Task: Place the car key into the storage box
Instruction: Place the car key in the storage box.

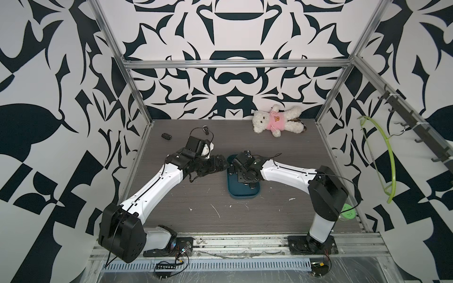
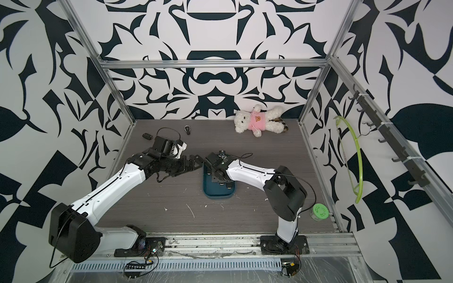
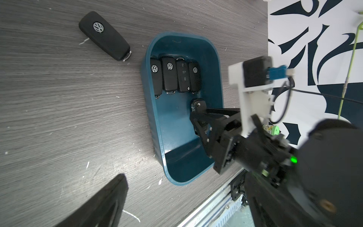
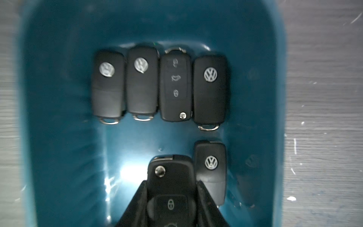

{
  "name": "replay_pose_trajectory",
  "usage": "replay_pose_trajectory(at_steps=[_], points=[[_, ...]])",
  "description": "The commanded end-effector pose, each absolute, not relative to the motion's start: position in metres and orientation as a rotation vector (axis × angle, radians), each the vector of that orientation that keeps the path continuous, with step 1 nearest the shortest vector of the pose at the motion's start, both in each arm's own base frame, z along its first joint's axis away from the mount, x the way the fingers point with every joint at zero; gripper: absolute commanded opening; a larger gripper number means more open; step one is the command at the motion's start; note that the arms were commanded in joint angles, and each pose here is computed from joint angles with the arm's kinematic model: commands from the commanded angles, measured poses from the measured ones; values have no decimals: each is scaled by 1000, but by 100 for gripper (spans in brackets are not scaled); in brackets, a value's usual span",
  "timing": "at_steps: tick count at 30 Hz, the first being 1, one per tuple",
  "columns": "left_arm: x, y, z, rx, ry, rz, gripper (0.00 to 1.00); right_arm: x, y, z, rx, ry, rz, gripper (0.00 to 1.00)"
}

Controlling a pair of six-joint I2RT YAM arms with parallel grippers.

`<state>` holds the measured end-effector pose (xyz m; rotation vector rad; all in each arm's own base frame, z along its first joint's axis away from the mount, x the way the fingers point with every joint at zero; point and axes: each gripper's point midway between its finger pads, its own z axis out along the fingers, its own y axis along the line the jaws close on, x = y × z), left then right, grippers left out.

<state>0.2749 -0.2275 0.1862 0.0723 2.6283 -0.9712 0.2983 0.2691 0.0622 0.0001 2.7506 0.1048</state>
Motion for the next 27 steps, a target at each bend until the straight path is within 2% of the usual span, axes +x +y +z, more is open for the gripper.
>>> replay_pose_trajectory(at_steps=[1, 17, 23, 27], points=[[268, -225, 190, 86, 2626, -982, 99, 305, 274, 67, 27, 2719, 137, 25], [270, -222, 190, 80, 2630, -954, 99, 309, 273, 42, 15, 2753, 43, 25], [270, -222, 189, 81, 2631, -950, 99, 309, 272, 44, 15, 2751, 27, 29], [271, -223, 189, 81, 2631, -953, 99, 309, 274, 49, 4, 2746, 27, 36]])
